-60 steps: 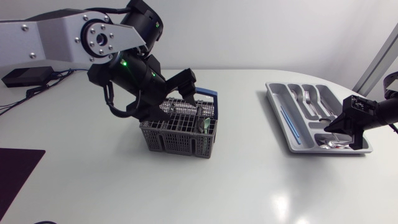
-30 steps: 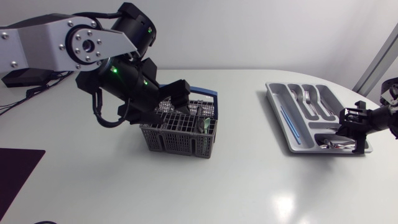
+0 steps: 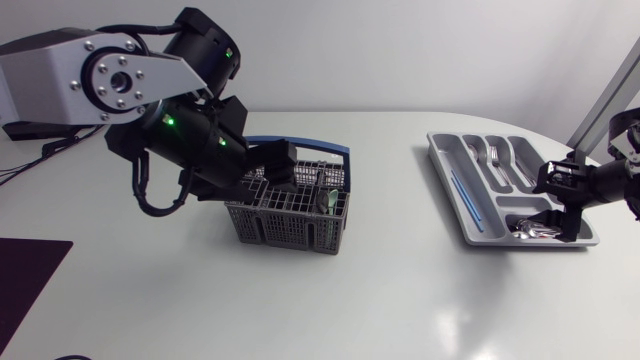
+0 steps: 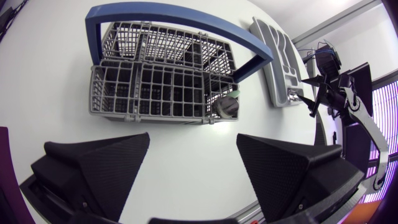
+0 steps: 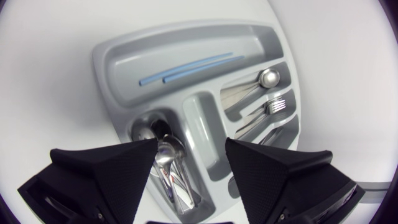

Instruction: Unload the cutlery basket into the drawer organizer.

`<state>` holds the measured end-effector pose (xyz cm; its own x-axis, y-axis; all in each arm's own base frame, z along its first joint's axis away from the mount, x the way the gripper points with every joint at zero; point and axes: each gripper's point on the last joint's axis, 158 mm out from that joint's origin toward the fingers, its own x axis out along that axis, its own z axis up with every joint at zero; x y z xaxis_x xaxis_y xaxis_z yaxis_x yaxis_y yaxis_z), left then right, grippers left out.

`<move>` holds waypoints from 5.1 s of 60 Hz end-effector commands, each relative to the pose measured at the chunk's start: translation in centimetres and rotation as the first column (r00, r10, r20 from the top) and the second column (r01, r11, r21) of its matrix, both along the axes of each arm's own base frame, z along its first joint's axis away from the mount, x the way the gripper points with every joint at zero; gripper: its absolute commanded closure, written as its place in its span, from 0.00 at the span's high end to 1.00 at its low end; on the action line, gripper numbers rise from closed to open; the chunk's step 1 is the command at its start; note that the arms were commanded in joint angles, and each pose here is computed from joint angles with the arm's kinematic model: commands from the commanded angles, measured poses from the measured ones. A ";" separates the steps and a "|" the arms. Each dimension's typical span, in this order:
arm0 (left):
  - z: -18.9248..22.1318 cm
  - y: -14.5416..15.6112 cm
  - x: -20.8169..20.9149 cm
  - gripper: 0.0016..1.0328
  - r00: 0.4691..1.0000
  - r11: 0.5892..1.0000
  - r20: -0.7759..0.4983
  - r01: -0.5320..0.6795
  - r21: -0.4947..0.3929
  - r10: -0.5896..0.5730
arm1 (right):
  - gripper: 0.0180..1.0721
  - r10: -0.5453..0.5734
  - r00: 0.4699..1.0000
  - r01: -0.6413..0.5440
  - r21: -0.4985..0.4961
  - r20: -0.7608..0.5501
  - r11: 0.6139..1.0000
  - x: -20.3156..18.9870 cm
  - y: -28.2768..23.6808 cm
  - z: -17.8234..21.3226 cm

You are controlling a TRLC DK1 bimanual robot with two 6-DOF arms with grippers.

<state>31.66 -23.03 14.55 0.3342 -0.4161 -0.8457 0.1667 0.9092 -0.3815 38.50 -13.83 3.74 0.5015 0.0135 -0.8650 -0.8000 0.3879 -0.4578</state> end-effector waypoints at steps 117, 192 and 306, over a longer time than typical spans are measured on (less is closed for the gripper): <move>-0.6 6.7 -4.3 0.95 0.947 0.971 0.248 0.165 0.174 -0.205 | 0.44 -0.168 0.854 0.452 0.542 -0.493 0.708 -5.3 42.2 7.4; -0.7 8.5 -5.8 0.95 0.911 0.974 0.367 0.121 0.191 -0.185 | 0.05 -0.178 0.856 0.446 0.519 -0.485 0.729 -4.5 43.2 6.1; 2.0 15.0 -5.7 0.95 0.693 0.973 0.721 -0.173 0.154 0.009 | 0.05 -0.159 0.926 0.364 0.703 -0.342 0.611 -9.8 30.6 18.0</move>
